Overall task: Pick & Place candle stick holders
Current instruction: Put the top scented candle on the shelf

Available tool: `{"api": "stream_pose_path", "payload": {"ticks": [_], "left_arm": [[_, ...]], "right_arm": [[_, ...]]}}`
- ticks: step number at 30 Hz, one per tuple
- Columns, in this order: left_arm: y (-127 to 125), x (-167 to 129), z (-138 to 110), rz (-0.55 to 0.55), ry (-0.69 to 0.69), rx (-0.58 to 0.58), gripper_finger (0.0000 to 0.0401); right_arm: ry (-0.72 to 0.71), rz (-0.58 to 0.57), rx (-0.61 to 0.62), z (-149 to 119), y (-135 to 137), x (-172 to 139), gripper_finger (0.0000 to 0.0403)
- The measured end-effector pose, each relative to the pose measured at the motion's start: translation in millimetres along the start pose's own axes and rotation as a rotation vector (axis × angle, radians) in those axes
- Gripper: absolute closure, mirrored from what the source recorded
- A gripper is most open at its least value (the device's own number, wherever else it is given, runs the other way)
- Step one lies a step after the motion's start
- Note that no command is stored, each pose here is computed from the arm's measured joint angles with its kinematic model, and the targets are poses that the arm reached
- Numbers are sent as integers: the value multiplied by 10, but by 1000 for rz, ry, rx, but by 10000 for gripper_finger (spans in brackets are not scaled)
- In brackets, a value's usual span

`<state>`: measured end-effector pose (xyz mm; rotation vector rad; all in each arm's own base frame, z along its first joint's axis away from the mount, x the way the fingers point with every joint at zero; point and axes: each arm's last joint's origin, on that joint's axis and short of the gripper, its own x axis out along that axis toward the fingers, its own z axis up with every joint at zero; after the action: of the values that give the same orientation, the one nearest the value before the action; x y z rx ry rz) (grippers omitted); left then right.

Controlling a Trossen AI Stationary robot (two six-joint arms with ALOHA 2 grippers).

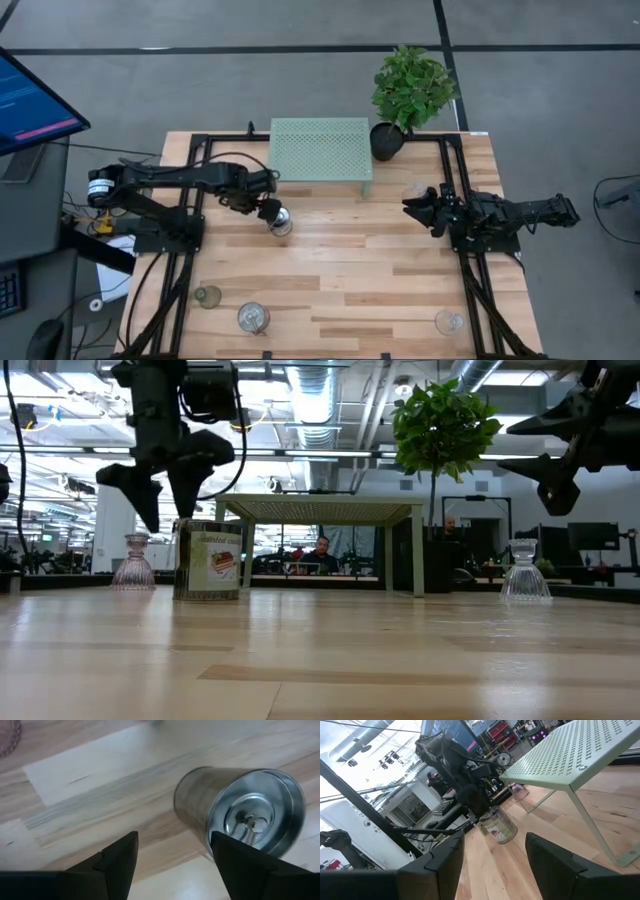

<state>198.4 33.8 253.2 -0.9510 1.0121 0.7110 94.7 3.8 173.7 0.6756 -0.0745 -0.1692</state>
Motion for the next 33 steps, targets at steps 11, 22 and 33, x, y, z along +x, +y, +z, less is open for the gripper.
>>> {"api": "stream_pose_path", "payload": {"ticks": [11,22,33], "left_arm": [[-59,101,34,-35,-1,-1,217],[-60,105,33,-39,5,26,391],[-155,-98,54,-98,-54,-14,399]], "right_arm": [[1,-1,0,-1,-1,0,198],[2,-2,-1,-2,-2,0,198],[3,-3,-2,-3,-3,0,198]]}}
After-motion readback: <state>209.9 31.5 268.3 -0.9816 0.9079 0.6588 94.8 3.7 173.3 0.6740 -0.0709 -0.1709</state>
